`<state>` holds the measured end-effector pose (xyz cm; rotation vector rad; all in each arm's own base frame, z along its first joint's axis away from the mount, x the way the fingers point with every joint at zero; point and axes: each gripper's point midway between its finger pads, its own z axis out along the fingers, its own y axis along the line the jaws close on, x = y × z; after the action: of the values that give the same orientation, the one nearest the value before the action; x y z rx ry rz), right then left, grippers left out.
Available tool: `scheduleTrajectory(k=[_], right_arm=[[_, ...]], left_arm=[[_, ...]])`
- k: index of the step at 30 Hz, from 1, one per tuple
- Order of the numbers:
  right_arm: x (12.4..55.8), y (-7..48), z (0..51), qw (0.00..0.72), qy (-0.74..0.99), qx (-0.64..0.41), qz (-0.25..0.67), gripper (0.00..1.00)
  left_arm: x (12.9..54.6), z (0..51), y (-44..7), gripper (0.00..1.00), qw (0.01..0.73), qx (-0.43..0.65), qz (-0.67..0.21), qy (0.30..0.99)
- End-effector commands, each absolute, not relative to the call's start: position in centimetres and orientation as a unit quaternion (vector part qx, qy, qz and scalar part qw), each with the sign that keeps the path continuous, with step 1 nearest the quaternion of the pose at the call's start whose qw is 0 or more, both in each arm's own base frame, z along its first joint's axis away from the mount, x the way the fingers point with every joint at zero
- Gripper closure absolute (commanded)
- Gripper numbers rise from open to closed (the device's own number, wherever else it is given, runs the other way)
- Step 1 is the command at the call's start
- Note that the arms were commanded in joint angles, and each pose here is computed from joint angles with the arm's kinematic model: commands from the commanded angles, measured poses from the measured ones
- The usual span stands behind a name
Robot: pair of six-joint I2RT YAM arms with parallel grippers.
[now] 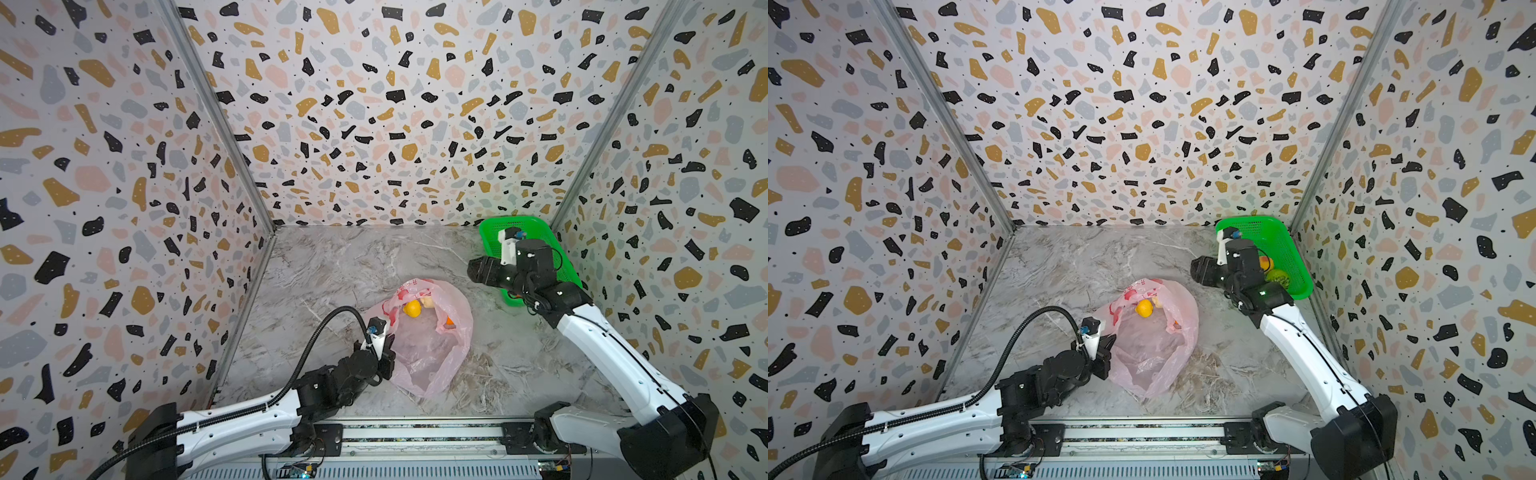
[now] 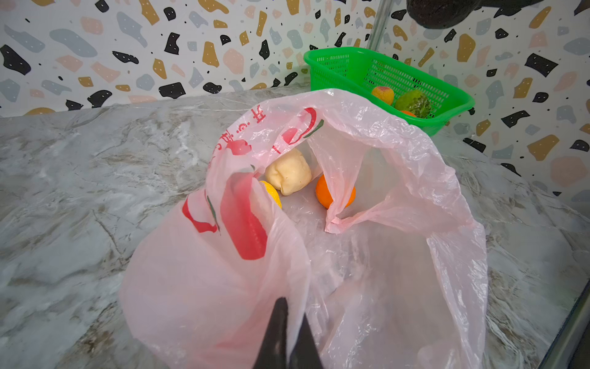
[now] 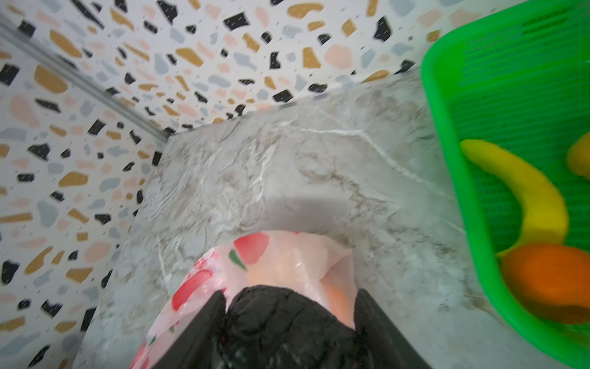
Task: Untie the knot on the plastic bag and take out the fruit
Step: 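Carry the orange to the green basket and open the right gripper, then move the right gripper back over the bag opening toward the yellow lemon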
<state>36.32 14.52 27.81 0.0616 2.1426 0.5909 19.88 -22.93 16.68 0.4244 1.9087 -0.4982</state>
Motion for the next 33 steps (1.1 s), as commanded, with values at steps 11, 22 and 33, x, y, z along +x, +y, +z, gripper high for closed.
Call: scheduleTrajectory(k=[11,22,33], right_arm=[[48.6,1.9,23.1,0.493,0.848,0.163,0.104,0.47],[57.1,-1.6,16.0,0.454,0.873,0.178,0.033,0.42],[58.5,-1.6,15.4,0.428,0.887,0.172,0.033,0.13]], left_arm=[[19.8,19.1,-23.5,1.00,0.555,0.172,-0.238,0.778],[19.8,19.4,-23.1,1.00,0.561,0.168,-0.238,0.775],[19.8,19.3,-23.0,1.00,0.559,0.166,-0.239,0.776]])
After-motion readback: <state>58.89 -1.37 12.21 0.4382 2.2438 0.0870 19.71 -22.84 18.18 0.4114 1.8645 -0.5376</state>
